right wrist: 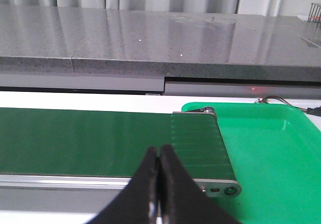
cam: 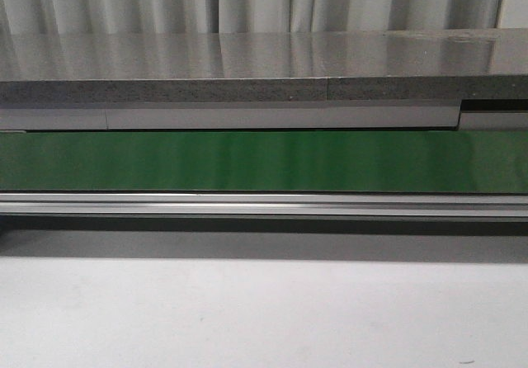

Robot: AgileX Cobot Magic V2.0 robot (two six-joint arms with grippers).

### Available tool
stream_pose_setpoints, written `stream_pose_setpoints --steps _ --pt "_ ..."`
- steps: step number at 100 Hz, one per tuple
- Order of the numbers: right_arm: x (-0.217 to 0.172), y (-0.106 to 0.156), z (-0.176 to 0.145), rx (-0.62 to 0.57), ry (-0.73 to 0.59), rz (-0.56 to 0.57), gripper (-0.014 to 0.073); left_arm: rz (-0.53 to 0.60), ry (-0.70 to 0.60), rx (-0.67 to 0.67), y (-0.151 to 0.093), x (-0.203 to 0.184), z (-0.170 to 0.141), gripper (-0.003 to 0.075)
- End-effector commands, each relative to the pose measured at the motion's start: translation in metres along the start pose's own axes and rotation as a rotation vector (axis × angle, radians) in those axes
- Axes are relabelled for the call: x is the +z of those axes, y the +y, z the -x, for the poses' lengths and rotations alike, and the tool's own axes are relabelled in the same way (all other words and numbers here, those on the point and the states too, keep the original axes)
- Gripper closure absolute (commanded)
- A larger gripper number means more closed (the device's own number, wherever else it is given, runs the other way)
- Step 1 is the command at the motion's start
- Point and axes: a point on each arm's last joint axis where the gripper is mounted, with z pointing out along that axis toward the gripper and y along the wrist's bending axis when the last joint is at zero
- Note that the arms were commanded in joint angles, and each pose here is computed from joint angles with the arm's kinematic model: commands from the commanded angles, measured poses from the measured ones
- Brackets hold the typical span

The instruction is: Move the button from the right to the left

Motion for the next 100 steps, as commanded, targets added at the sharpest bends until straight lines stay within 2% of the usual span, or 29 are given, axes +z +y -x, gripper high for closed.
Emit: stream_pose_setpoints --steps 1,25,44,56,69,100 --pt "-0.001 0.000 0.015 -0.005 -0.093 0.002 0.0663 0.001 -0.067 -0.008 0.000 -0.001 -0.006 0.0741" --pt "-0.001 0.000 0.016 -0.005 -0.106 0.002 0.0663 0.001 -0.067 -0.008 0.000 -0.001 -0.006 0.0741" --pt "0.006 0.000 0.008 0.007 -0.238 0.005 0.0663 0.001 -0.067 -0.008 0.000 -0.001 -0.006 0.0741" --pt "0.014 0.000 -0.014 0.051 -0.210 0.009 0.0663 0.001 -0.067 -0.008 0.000 -0.001 -0.006 0.0741" --pt "0.019 0.000 -0.038 0.029 -0.226 0.010 0.0663 0.001 -0.067 -0.008 0.000 -0.001 -0.006 0.0741" --pt "0.016 0.000 -0.038 0.006 -0.230 0.008 0.0663 0.001 -0.067 -0.008 0.000 -0.001 -0.006 0.0741"
